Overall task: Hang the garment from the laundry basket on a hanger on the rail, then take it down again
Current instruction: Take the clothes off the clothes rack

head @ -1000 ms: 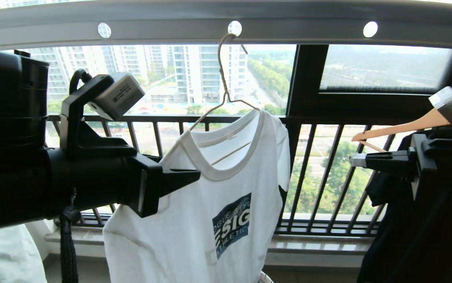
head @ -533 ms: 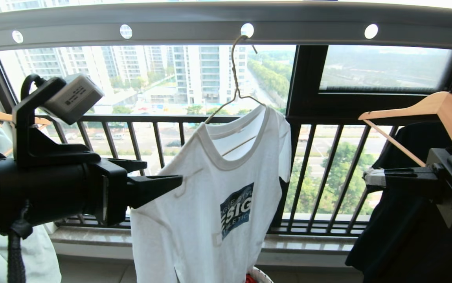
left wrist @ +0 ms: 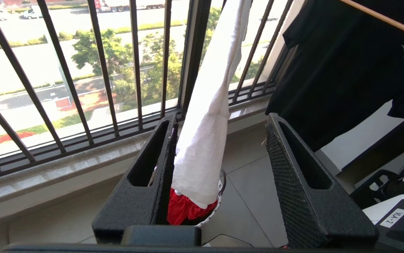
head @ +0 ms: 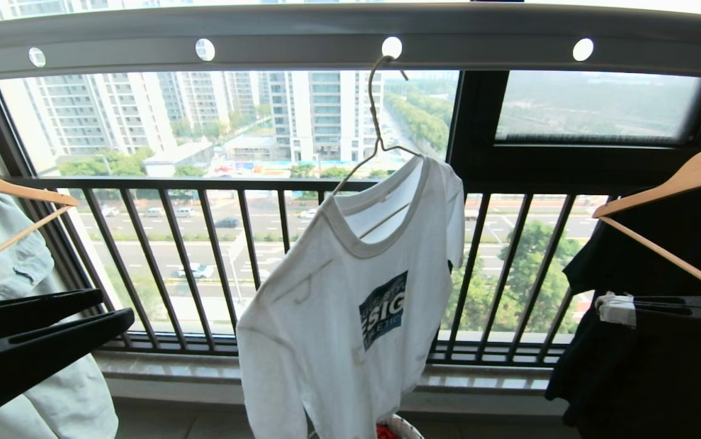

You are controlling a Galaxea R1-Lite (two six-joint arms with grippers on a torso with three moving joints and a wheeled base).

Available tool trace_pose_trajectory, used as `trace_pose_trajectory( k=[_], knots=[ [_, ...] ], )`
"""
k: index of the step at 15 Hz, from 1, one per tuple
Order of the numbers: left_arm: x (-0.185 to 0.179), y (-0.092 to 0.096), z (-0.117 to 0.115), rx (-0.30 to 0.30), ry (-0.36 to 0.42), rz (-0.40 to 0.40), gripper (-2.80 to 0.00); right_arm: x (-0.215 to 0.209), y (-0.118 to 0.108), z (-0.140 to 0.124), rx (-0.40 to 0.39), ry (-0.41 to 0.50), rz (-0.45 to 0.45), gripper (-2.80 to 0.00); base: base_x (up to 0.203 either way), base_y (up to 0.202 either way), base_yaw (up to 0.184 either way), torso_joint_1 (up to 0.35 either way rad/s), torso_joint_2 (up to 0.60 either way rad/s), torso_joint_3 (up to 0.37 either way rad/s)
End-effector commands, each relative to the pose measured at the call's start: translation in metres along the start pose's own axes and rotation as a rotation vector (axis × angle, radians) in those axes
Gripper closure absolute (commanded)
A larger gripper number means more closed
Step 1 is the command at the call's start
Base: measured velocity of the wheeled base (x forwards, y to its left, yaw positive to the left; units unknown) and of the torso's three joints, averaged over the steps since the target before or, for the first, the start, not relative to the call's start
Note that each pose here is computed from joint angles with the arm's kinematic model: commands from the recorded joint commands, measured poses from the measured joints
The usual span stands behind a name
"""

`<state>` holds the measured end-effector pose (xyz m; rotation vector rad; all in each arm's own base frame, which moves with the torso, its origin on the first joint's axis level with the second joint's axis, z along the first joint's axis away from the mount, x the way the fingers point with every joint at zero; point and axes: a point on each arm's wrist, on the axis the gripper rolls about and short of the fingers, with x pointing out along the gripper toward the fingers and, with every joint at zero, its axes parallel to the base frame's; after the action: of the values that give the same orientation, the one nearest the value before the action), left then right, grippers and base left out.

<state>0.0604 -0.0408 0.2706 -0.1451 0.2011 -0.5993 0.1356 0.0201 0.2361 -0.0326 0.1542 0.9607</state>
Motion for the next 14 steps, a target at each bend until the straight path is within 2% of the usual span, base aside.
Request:
trace_pose_trajectory(
  k=[1,2,4,6,8,10,11,14],
  knots=[
    [-0.039,0.003,-0.018,-0.002,-0.093,0.016,0.00,-0.024,0.031,0.009,-0.042,-0.080,-0.015,0.00,0.000,0.000,0.000,0.000,0.00,0.000],
    [-0.045,0.005,-0.021,-0.006,-0.118,0.059,0.00,-0.035,0.045,0.013,-0.047,-0.113,-0.027,0.00,0.000,0.000,0.000,0.000,0.00,0.000],
    [-0.052,0.007,-0.023,-0.017,-0.168,0.202,0.00,-0.056,0.074,0.018,-0.025,-0.159,-0.041,0.00,0.000,0.000,0.000,0.000,0.00,0.000],
    [-0.062,0.006,-0.027,-0.025,-0.232,0.341,0.00,-0.079,0.104,0.024,0.064,-0.182,-0.047,0.00,0.000,0.000,0.000,0.000,0.00,0.000],
    [-0.077,0.001,-0.043,-0.015,-0.284,0.369,0.00,-0.098,0.131,0.017,0.099,-0.197,-0.049,0.00,0.000,0.000,0.000,0.000,0.00,0.000],
    [-0.079,0.001,-0.064,-0.019,-0.283,0.429,0.00,-0.112,0.152,0.002,0.131,-0.192,-0.071,0.00,0.000,0.000,0.000,0.000,0.00,0.000],
    [-0.081,0.001,-0.074,-0.017,-0.288,0.443,0.00,-0.116,0.158,-0.004,0.136,-0.202,-0.119,0.00,0.000,0.000,0.000,0.000,0.00,0.000],
    [-0.086,-0.002,-0.102,-0.002,-0.305,0.418,0.00,-0.125,0.170,-0.023,0.112,-0.252,-0.233,0.00,0.000,0.000,0.000,0.000,0.00,0.000]
  ],
)
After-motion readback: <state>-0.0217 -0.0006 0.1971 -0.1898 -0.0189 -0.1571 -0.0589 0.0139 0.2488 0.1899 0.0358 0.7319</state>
